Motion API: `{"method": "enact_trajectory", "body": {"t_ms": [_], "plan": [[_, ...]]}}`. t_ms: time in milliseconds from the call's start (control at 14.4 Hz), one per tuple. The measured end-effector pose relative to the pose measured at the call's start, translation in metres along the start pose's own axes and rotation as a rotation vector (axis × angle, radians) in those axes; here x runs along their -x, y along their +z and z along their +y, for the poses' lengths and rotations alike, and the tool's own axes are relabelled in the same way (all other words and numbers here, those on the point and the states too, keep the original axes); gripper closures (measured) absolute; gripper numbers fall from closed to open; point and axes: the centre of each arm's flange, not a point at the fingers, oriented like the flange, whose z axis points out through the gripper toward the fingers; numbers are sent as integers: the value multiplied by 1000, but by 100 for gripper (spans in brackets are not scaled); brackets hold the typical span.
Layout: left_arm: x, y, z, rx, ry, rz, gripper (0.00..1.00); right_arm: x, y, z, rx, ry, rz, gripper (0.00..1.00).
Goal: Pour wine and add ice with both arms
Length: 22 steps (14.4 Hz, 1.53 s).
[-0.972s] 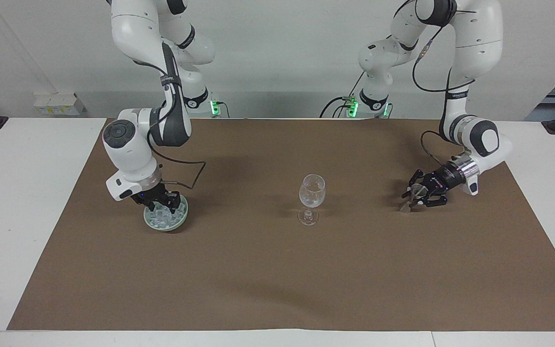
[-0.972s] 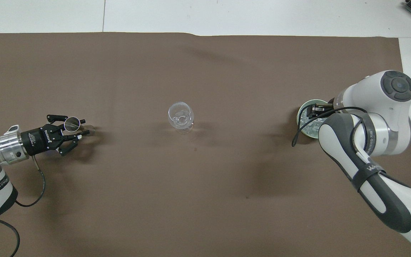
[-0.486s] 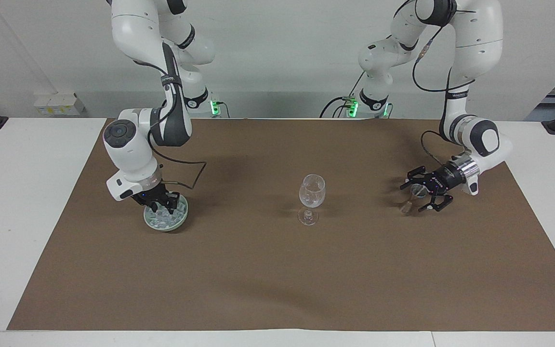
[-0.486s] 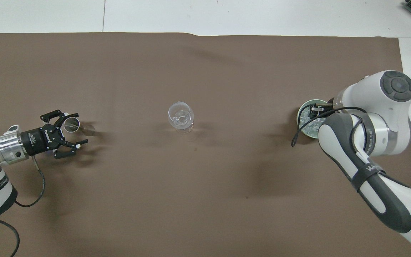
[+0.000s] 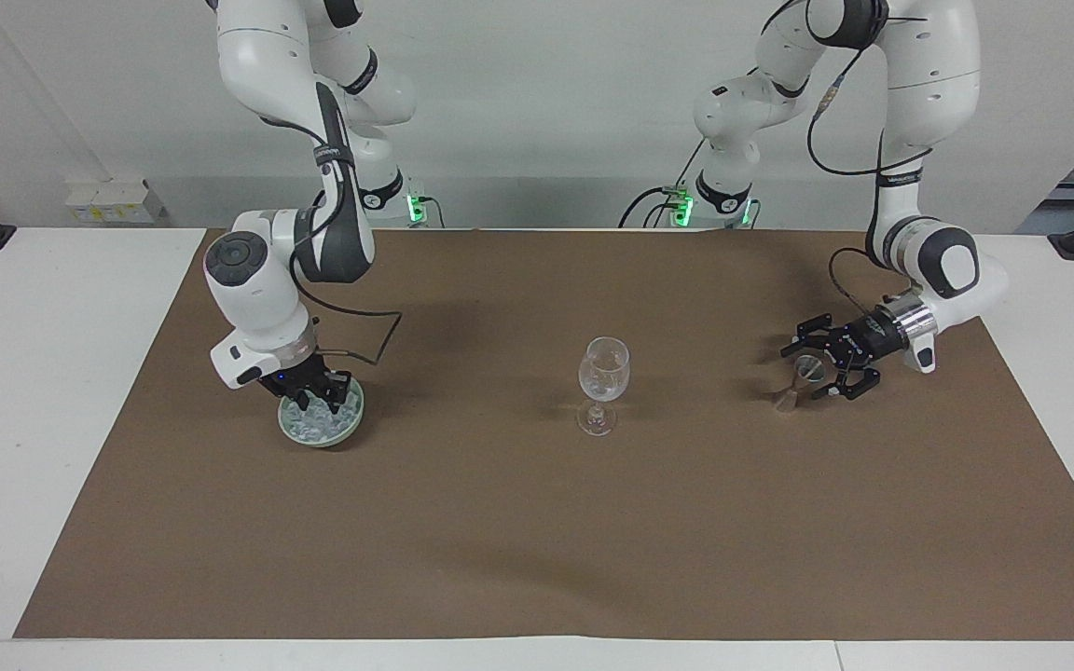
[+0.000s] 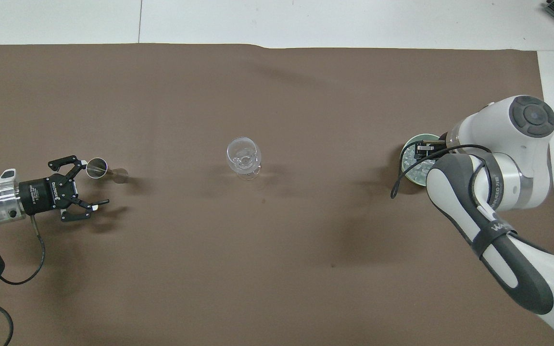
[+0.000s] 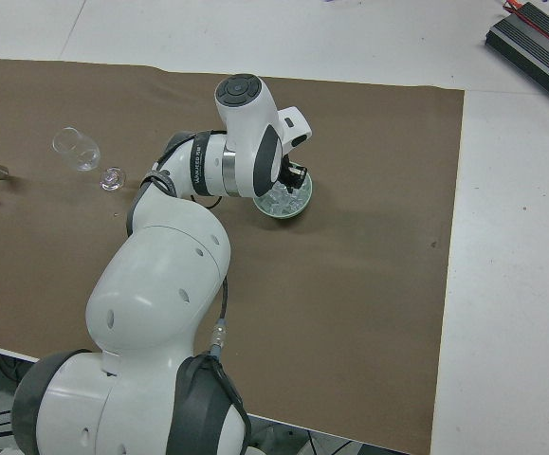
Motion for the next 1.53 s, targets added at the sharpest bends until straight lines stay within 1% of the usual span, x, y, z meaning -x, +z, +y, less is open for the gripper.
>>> {"method": "enact_trajectory", "body": {"t_ms": [69, 208, 347, 486, 694, 902, 1110, 1249, 1527], "plan": [[4, -6, 3, -17, 23, 15, 0, 0, 0, 0, 0, -12, 0, 54], [16, -18, 10, -56, 79, 61, 0, 0, 0, 0, 0, -17, 0, 74], [33, -30, 17, -100, 145, 120, 0, 0, 0, 0, 0, -17, 1, 74], [51, -43, 23, -141, 207, 173, 0, -1, -2, -1, -20, -3, 6, 74], [79, -60, 33, -233, 297, 237, 0, -9, -17, -3, -35, 0, 38, 74], [107, -79, 45, -316, 380, 312, 0, -17, -49, -9, -44, -8, 85, 74], [142, -98, 52, -364, 452, 375, 0, -14, -82, -12, -49, -14, 124, 74], [163, -112, 54, -401, 490, 419, 0, -7, -106, -12, -47, -17, 130, 74], [195, -129, 55, -441, 571, 502, 0, 13, -159, -10, -44, -19, 143, 74]]}}
